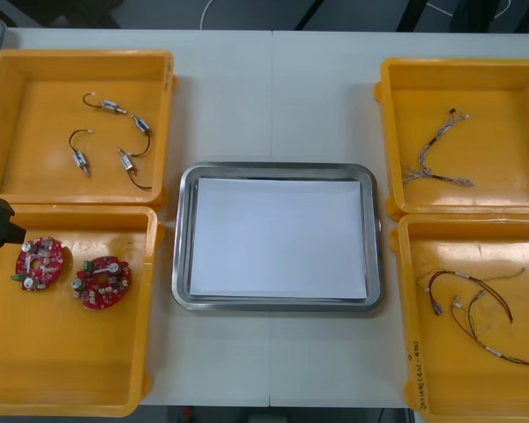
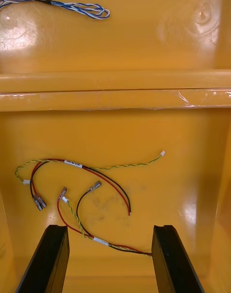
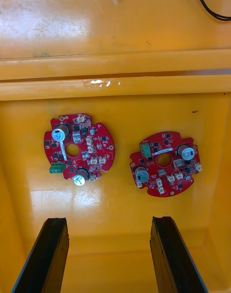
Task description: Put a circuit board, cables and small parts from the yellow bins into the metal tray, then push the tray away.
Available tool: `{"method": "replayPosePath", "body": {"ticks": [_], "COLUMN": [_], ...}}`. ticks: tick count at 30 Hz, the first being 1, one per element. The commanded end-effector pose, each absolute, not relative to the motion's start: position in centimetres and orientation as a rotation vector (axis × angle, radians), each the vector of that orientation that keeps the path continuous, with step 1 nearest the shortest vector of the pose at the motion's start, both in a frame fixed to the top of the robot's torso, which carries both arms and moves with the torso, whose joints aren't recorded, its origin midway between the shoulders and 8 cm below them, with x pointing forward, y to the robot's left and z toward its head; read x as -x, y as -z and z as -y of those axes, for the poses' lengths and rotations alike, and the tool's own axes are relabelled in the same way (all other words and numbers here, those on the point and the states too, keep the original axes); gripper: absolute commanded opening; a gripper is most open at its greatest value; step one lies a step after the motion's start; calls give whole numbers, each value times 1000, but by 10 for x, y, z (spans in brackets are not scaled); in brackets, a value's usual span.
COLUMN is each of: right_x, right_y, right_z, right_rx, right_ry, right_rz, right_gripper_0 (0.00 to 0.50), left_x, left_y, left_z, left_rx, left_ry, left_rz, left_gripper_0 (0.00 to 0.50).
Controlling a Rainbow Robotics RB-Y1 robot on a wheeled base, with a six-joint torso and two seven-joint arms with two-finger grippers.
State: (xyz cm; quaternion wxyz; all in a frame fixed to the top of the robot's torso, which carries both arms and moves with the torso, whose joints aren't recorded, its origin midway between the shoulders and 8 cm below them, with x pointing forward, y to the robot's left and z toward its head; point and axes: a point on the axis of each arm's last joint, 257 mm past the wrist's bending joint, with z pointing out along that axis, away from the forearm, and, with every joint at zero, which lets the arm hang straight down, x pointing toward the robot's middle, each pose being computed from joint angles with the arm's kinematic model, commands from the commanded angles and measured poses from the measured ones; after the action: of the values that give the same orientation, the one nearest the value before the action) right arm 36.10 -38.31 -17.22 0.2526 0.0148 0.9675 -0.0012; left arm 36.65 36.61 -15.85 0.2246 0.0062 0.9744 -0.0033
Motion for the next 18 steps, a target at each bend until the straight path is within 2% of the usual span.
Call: {"method": "replayPosePath", "body": {"ticks": [1, 18], "right_x": [-356, -356], "right_y": [168, 168], "right_z": [389, 389], "right_rx": [34, 34], "right_ry": [83, 83], "right_rz": [-2633, -2633], "right_gripper_0": [500, 500], "left_x": [-366, -365], "left_y": [152, 152], "left_z": [-371, -371], "left_rx": [-53, -56], "left_ry": [-30, -29], "left_rz": [-2683, -2684], "left_gripper_0": [500, 500]}}
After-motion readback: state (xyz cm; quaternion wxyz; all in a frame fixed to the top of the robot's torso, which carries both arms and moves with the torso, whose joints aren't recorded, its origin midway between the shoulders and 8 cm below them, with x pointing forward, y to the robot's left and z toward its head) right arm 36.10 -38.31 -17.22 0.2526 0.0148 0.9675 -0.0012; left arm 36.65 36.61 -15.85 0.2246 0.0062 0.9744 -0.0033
